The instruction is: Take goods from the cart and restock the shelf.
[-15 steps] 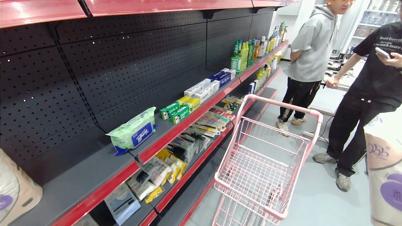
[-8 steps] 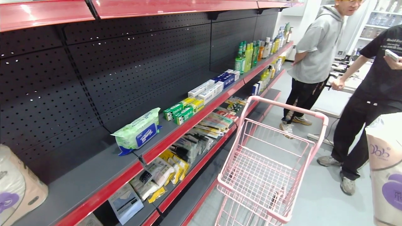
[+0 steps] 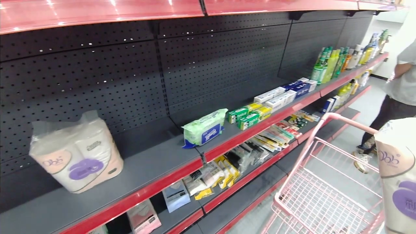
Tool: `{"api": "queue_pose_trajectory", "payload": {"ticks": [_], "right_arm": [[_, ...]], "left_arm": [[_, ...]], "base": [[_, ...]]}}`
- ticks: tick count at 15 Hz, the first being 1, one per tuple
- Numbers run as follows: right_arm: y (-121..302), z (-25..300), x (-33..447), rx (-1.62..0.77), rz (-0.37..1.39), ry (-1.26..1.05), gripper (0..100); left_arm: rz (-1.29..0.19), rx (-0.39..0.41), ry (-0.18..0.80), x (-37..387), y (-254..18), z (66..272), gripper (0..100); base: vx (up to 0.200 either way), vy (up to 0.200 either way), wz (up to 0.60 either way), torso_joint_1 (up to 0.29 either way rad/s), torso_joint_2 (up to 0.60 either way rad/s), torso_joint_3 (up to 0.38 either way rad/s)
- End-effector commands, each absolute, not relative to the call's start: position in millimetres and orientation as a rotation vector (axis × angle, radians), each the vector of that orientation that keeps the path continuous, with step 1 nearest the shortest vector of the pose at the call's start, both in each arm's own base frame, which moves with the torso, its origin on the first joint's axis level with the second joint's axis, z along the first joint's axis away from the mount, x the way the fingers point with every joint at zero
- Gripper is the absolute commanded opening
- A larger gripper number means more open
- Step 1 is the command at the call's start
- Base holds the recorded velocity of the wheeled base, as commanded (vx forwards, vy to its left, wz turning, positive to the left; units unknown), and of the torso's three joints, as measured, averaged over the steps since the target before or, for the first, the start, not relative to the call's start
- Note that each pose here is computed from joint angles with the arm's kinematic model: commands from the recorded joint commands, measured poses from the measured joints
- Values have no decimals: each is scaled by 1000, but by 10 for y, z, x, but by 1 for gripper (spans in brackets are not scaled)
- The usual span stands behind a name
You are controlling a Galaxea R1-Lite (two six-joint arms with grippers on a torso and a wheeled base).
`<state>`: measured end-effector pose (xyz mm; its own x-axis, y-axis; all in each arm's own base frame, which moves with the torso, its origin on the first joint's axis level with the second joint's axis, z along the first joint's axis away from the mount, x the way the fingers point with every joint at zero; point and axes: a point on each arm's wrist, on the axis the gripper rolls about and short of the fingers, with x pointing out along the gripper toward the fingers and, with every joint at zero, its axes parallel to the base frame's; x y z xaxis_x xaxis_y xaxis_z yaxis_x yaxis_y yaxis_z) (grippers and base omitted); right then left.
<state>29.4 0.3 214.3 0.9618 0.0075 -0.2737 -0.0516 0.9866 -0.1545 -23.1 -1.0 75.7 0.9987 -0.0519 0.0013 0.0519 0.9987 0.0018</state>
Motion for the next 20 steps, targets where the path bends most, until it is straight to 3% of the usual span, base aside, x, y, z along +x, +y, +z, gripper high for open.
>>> {"api": "queue_pose_trajectory", "payload": {"ticks": [1, 13, 20], "right_arm": [[3, 2114, 294, -162, 30, 284, 0], [-1, 2134, 130, -195, 26, 206, 0], [-25, 1957, -421, -142, 92, -30, 0]], "left_arm": [[-52, 1, 1, -229, -10, 756, 100], [-52, 3, 0, -229, -10, 757, 100], [-71, 35, 2, -227, -14, 763, 100]], "base": [[0, 0, 600, 2, 2, 17], [0, 0, 600, 3, 3, -2], [0, 0, 0, 0, 0, 0]]}}
